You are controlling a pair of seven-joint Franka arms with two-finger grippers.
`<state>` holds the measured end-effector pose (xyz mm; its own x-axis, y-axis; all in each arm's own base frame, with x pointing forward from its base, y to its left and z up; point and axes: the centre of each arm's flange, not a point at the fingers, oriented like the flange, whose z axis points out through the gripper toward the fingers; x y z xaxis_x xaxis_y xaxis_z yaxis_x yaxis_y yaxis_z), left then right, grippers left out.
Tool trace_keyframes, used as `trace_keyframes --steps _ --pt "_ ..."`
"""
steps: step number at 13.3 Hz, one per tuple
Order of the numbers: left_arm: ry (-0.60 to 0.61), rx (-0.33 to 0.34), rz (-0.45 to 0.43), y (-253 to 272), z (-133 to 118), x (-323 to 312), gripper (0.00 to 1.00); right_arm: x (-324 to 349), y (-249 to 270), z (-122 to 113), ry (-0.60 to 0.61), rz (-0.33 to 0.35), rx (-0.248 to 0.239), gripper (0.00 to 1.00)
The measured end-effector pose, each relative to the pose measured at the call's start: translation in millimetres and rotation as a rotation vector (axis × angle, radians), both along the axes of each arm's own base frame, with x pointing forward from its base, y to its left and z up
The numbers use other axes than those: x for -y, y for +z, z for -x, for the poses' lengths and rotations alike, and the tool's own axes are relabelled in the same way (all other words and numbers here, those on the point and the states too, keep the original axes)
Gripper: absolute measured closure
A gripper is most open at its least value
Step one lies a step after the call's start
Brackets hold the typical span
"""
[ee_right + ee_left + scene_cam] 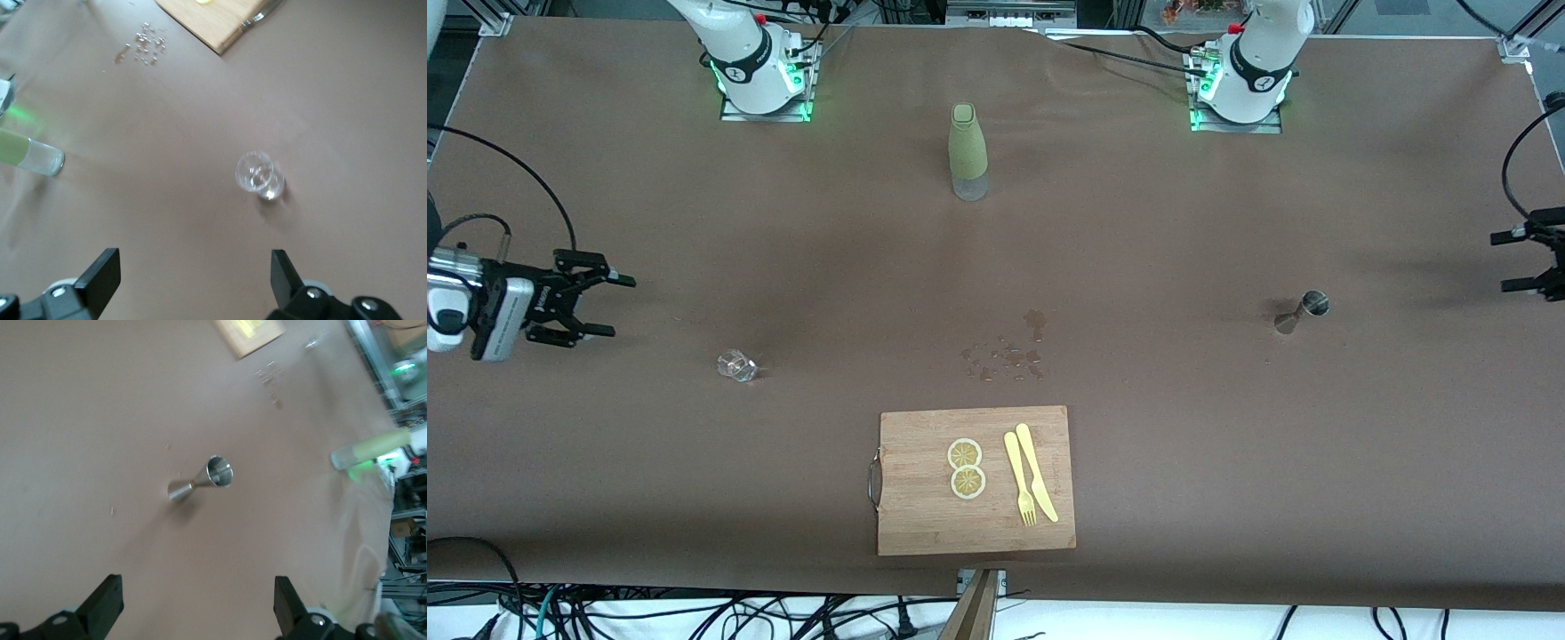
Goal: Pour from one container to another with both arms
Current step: 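Grasp the glass cup with the right gripper while the left gripper grasps the jigger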
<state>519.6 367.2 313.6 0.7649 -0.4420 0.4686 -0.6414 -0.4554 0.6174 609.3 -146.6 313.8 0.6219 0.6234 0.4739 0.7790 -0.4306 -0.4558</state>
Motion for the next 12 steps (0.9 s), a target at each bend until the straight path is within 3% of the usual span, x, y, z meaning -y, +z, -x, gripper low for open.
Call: trace_keyframes --steps 3,6,9,12 --pt "-0.028 0.278 0.221 -95 13 2 0.0 4 -55 -11 0.142 -0.112 0.17 0.0" --pt "-0.046 0.482 0.409 -166 22 26 0.0 7 -108 -24 0.236 -0.198 0.331 0.0" --pt "-0.083 0.609 0.488 -207 24 47 0.0 0 -153 -32 0.259 -0.269 0.417 0.0" --pt "-0.099 0.689 0.525 -235 19 70 0.0 -22 -189 -30 0.272 -0.338 0.441 0.0"
